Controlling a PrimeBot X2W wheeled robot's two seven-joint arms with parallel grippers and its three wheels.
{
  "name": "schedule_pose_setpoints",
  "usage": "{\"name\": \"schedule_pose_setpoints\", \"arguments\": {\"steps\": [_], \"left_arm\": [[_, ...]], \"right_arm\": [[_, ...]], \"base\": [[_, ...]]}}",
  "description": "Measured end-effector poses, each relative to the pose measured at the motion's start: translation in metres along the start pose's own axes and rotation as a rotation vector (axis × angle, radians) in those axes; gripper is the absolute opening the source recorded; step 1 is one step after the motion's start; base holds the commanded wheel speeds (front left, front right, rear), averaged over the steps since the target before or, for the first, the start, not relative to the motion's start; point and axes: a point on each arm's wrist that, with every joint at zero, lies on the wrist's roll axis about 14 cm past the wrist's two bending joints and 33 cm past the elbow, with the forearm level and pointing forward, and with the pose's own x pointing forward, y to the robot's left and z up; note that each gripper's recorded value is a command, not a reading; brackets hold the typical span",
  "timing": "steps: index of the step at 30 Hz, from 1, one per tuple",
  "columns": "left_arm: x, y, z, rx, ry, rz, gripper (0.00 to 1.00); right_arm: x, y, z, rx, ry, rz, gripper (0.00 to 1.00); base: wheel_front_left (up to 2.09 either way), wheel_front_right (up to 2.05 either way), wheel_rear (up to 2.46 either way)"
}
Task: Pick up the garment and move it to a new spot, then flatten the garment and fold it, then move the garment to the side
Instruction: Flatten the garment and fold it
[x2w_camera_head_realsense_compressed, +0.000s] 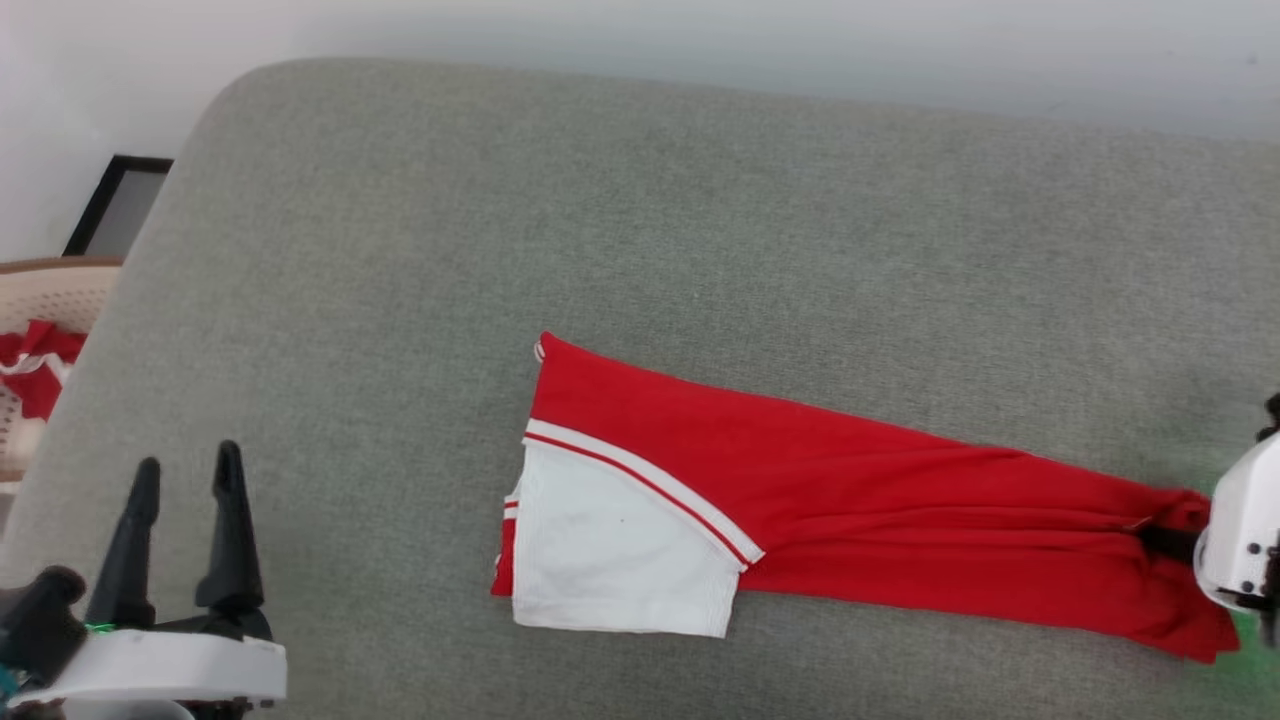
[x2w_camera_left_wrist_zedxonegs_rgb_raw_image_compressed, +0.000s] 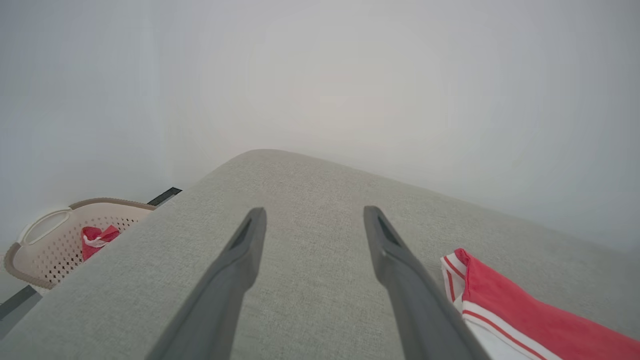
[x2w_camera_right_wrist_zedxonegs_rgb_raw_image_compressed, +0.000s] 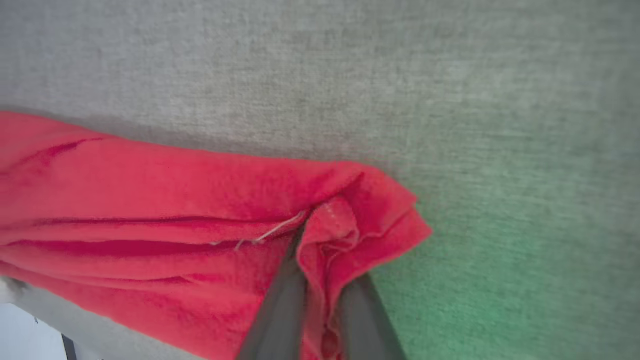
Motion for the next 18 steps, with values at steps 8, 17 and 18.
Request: {"name": "schedule_pose_setpoints", "arguments": {"steps": [8,17,18], "left_arm": [[-0.001,0.006,0.006,0.002,-0.043,0.016,1.00],[0.001,-0.006,-0.001,-0.010,-0.047,-0.026,1.00],[0.001,-0.007,-0.001,-0.013,-0.048,-0.032,1.00]], "right_arm": [[-0.002,0.001,0.004,-0.004,-0.002,0.011,0.00],[-0.029,-0.048,0.024,0.000,-0.091,-0.127,0.00],[-0.034,-0.057,0.025,0.003,-0.096,-0.155,0.00]], "base": [[0.00,0.00,0.00],[0.00,0.00,0.00],[0.00,0.00,0.00]]}}
